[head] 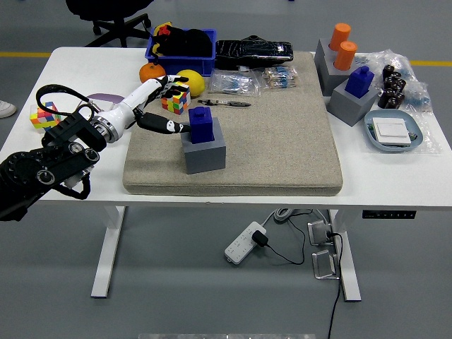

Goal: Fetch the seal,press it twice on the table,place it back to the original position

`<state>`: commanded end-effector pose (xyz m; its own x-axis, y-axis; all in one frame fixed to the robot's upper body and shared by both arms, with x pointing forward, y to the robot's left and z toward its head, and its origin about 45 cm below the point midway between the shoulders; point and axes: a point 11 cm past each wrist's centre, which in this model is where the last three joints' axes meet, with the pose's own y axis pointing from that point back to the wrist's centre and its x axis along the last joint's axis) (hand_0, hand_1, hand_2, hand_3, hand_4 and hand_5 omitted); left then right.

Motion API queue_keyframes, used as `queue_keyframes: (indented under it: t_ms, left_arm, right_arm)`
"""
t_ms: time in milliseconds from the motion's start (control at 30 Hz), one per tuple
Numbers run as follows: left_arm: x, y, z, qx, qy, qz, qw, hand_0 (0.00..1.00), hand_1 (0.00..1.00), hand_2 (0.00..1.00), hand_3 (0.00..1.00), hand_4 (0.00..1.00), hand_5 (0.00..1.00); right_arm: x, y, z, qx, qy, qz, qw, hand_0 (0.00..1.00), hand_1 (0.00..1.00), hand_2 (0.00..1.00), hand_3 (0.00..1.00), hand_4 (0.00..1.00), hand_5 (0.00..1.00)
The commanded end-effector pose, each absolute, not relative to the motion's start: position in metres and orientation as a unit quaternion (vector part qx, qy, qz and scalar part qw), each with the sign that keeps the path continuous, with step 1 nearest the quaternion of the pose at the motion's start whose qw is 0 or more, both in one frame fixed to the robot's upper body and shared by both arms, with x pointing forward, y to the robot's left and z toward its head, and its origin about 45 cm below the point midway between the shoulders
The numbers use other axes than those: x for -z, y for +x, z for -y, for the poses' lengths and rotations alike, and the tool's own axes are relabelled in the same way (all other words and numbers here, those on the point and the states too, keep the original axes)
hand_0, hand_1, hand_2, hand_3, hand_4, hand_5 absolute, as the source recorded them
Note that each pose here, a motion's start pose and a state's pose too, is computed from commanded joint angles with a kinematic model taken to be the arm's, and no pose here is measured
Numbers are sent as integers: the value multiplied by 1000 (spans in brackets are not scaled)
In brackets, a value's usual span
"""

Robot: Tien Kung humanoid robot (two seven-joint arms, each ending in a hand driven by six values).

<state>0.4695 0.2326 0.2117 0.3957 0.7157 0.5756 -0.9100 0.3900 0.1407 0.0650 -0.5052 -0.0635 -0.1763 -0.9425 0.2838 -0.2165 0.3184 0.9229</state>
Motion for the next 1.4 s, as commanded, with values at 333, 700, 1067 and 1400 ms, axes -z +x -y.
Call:
queue_keyframes:
  t_ms: [333, 700, 1067, 1400]
  left_arm:
    - [-201, 468, -216, -504, 218, 201, 811, 842, 832, 821, 905, 981, 2]
    - [-192, 466, -207, -509, 215, 184, 813, 837, 823, 814, 899, 970, 2]
    - [-183, 464, -203, -518, 207, 159, 815, 781, 787, 777, 873, 943, 2]
    - [-175, 460, -197, -518, 200, 136, 820, 743, 740, 708, 775, 897, 2]
  right_arm:
    - [63, 68, 505, 384, 439, 663, 469, 836, 731, 699, 712, 747, 515]
    - [62, 69, 507, 382, 441, 660, 473, 835, 731, 700, 712, 747, 516]
    - [62, 70, 507, 380, 443, 658, 477, 836, 731, 700, 712, 747, 516]
    - [62, 69, 507, 380, 443, 656, 479, 835, 731, 699, 712, 747, 515]
